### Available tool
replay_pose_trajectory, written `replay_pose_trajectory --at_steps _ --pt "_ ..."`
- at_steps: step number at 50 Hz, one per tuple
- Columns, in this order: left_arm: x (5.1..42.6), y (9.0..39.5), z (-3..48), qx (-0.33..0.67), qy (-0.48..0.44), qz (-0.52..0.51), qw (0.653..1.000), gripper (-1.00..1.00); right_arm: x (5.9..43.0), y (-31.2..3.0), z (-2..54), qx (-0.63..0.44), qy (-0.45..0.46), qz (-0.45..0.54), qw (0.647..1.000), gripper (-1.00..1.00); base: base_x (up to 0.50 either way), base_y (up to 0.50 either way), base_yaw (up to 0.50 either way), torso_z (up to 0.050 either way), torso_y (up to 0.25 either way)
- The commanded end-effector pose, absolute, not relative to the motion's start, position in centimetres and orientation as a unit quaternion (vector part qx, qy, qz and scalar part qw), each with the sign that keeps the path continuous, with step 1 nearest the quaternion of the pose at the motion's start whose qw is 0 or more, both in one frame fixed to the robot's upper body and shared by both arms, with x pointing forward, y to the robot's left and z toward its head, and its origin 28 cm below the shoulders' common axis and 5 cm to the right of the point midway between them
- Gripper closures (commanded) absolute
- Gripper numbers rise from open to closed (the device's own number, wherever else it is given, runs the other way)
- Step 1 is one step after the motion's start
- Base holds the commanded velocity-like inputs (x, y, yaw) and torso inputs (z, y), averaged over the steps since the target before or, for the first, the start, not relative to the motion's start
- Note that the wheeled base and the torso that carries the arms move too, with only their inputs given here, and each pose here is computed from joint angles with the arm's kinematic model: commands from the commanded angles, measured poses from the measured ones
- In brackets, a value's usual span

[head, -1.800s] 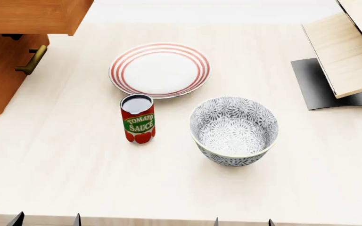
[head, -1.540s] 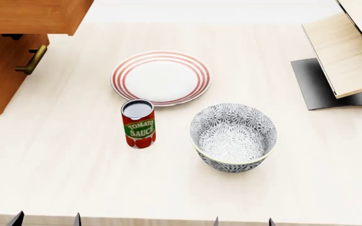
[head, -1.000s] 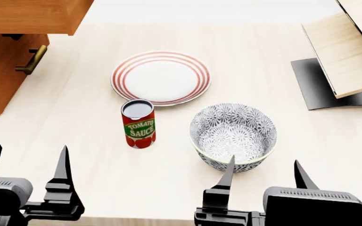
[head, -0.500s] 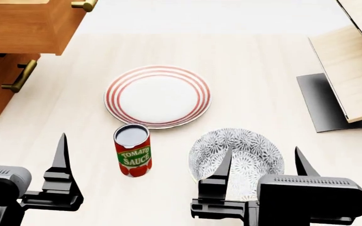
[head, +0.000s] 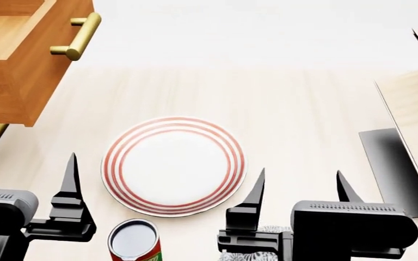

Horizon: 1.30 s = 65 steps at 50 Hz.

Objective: Close the top drawer of the cabinet.

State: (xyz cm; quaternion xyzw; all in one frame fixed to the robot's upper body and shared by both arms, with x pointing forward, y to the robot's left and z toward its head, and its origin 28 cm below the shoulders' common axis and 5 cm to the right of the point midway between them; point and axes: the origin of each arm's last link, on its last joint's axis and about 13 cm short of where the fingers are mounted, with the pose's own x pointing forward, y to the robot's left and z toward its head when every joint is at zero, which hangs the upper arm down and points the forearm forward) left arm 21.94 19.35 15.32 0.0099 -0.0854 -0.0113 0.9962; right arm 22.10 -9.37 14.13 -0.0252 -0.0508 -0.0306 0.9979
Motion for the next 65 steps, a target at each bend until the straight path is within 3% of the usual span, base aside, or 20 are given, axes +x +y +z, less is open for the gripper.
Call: replay_pose_trajectory --at_steps 1,13,19,34,35,39,40,41,51,65 --pt "22.0 19.3 15.3 0.007 -0.083 -0.013 0.996 -1.00 22.0 -9.3 13.9 -0.004 -0.056 -0.005 0.998 -1.00 0.00 0.00 0.00 0.000 0.000" --pt "22.1 18.3 14.2 -0.004 -0.054 -0.038 0.998 -1.00 22.4 -9.1 13.4 -0.012 -0.044 -0.010 0.999 -1.00 0.00 0.00 0.00 0.000 0.000" --pt "23.2 15.3 12.4 0.005 -0.027 -0.082 0.996 -1.00 22.3 -9.0 13.3 -0.019 -0.045 -0.012 0.999 -1.00 0.00 0.00 0.00 0.000 0.000" --pt "30.2 15.6 18.0 0.033 -0.083 -0.061 0.994 -1.00 22.4 -9.0 12.4 -0.026 -0.040 -0.008 0.999 -1.00 0.00 0.00 0.00 0.000 0.000" --pt "32.1 15.9 19.1 0.030 -0.082 -0.049 0.995 -1.00 22.3 -8.7 12.1 -0.030 -0.039 -0.003 0.999 -1.00 0.00 0.00 0.00 0.000 0.000" --pt "33.3 16.2 19.9 0.013 -0.069 -0.065 0.995 -1.00 22.2 -8.5 11.9 -0.032 -0.038 0.000 0.999 -1.00 0.00 0.00 0.00 0.000 0.000" --pt "35.9 21.0 22.7 0.023 -0.105 0.036 0.994 -1.00 22.3 -7.1 11.3 -0.041 -0.027 0.013 0.999 -1.00 0.00 0.00 0.00 0.000 0.000" --pt "36.8 21.4 21.2 0.025 -0.063 0.045 0.997 -1.00 22.3 -7.1 11.3 -0.040 -0.026 0.013 0.999 -1.00 0.00 0.00 0.00 0.000 0.000" --pt "36.9 22.2 20.8 0.025 -0.060 0.062 0.996 -1.00 22.1 -7.0 11.1 -0.042 -0.023 0.017 0.999 -1.00 0.00 0.00 0.00 0.000 0.000" --pt "38.3 25.7 20.4 0.013 -0.041 0.157 0.987 -1.00 22.2 -6.8 11.1 -0.042 -0.023 0.018 0.999 -1.00 0.00 0.00 0.00 0.000 0.000"
